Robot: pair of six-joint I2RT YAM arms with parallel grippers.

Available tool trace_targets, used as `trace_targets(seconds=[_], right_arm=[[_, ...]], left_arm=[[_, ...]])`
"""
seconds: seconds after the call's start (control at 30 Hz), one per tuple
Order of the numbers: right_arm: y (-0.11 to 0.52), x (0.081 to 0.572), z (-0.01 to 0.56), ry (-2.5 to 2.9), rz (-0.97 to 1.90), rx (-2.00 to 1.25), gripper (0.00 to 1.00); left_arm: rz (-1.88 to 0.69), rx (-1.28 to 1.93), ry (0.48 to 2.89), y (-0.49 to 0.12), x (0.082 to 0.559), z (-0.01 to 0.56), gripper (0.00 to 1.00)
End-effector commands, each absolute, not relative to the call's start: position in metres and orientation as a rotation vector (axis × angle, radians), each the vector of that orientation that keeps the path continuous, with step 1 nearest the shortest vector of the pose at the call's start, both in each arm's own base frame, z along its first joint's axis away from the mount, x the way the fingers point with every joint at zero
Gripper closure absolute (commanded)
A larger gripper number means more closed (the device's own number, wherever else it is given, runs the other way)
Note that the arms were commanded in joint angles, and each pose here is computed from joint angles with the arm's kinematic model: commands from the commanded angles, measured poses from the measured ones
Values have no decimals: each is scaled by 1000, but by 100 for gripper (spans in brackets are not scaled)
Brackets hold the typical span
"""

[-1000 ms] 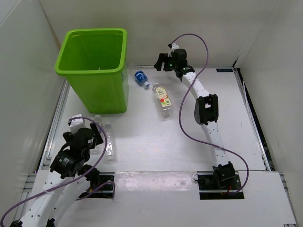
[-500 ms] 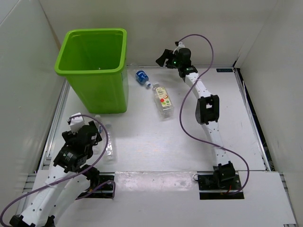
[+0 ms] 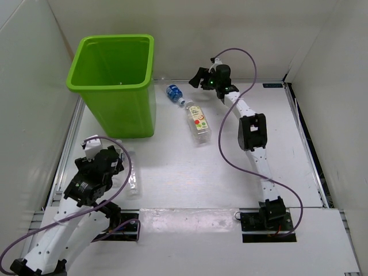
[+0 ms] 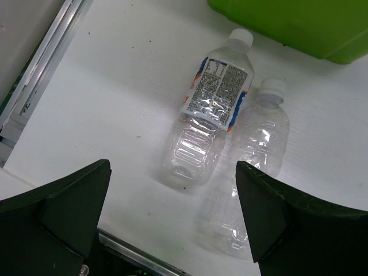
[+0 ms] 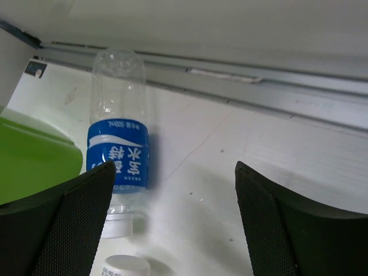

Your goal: Put the plastic bottles in the bin

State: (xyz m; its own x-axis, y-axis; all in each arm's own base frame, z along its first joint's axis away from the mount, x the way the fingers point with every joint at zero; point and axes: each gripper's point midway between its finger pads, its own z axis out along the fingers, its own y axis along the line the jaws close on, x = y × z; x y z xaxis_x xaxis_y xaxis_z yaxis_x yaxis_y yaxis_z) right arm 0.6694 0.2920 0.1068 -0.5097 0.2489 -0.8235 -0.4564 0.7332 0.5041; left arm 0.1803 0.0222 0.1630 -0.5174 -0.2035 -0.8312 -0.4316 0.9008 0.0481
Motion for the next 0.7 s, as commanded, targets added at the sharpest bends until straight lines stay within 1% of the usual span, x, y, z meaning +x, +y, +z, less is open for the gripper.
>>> trace_targets(seconds=[0.0,0.07,0.1,0.17,0.2,0.23,0.5,0.67], right_arm=[[318,659,172,1774,872,-232,14],[328,655,170,1772,868,-236,12],[332,656,179,1748,864,-235,12],[349,655,169,1762,864,-251,11],[362,653,193,1704,877,-271,11],[366,654,173,1728,870,-277,11],[384,645,180,1709,826,-342,11],[382,645,178,1746,816,-298,11]], left_arm=[[239,-510,2070,25,173,190,0],[238,-509,2077,27,167,192,0],[229,-507,2074,28,164,195,0],[223,-496,2076,29,160,199,0],[217,-495,2077,30,157,200,0],[218,-500,2078,30,155,199,0],[159,-461,2037,30,150,217,0],[149,-444,2053,25,153,212,0]])
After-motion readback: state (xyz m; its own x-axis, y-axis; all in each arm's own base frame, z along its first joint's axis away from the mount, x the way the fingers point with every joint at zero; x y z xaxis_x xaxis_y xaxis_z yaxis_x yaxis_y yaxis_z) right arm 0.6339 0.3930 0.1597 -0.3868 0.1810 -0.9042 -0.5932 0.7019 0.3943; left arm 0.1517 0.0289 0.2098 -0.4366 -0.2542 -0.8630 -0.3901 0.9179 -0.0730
